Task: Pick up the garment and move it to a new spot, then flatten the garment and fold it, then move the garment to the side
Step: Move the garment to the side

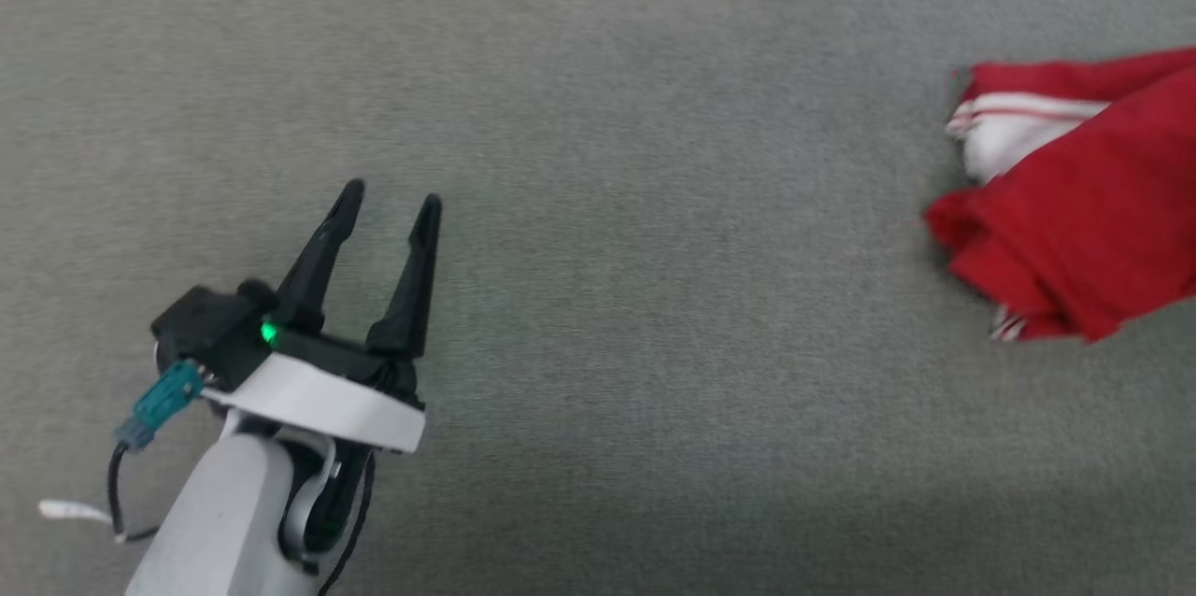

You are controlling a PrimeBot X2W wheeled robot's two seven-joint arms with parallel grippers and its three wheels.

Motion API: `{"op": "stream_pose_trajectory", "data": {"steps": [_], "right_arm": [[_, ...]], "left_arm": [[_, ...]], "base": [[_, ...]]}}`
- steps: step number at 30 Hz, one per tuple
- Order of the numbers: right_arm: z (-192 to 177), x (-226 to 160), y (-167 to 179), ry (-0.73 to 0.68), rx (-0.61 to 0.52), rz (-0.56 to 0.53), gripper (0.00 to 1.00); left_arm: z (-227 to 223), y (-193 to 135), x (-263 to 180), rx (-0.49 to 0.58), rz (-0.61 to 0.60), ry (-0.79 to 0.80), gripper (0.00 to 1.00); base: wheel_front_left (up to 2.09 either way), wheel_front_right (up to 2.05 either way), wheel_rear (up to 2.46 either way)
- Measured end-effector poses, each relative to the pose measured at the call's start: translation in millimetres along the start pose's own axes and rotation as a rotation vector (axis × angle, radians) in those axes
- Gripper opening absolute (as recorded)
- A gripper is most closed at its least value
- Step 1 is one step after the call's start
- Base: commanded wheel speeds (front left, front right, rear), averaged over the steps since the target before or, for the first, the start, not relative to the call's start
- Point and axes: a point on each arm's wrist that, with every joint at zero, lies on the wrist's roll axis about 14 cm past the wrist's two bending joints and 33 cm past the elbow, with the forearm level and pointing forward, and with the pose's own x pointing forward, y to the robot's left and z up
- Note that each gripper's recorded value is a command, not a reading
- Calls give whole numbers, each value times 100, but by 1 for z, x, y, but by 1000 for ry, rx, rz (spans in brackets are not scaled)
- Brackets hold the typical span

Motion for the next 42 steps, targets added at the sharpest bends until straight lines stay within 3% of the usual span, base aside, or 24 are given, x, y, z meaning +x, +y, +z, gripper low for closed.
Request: {"op": "stream_pose_trajectory", "data": {"steps": [8, 20, 31, 33, 34, 35, 36, 42], "right_arm": [[8, -13, -69, -68, -55, -206, 0], [-7, -17, -139, -34, -197, -447, 0], [-33, 32, -120, 6, -174, -435, 0], [-35, 38, -116, 4, -154, -430, 26], [-32, 38, -117, -3, -154, -433, 57], [-28, 38, -117, -17, -150, -436, 95], [-25, 36, -118, -23, -140, -442, 100], [-10, 24, -119, -74, -138, -446, 100]], "left_arm": [[-21, -39, 46, -18, -161, 26, 100], [-53, -53, 78, -43, -255, 72, 100], [-66, -46, 82, -43, -256, 100, 100], [-66, -43, 81, -44, -248, 100, 100], [-64, -41, 82, -43, -242, 96, 100], [-61, -39, 82, -44, -234, 89, 100], [-59, -36, 83, -49, -224, 82, 100], [-44, -27, 78, -48, -184, 53, 100]], "base": [[0, 0, 0], [0, 0, 0], [0, 0, 0], [0, 0, 0], [0, 0, 0], [0, 0, 0], [0, 0, 0], [0, 0, 0]]}}
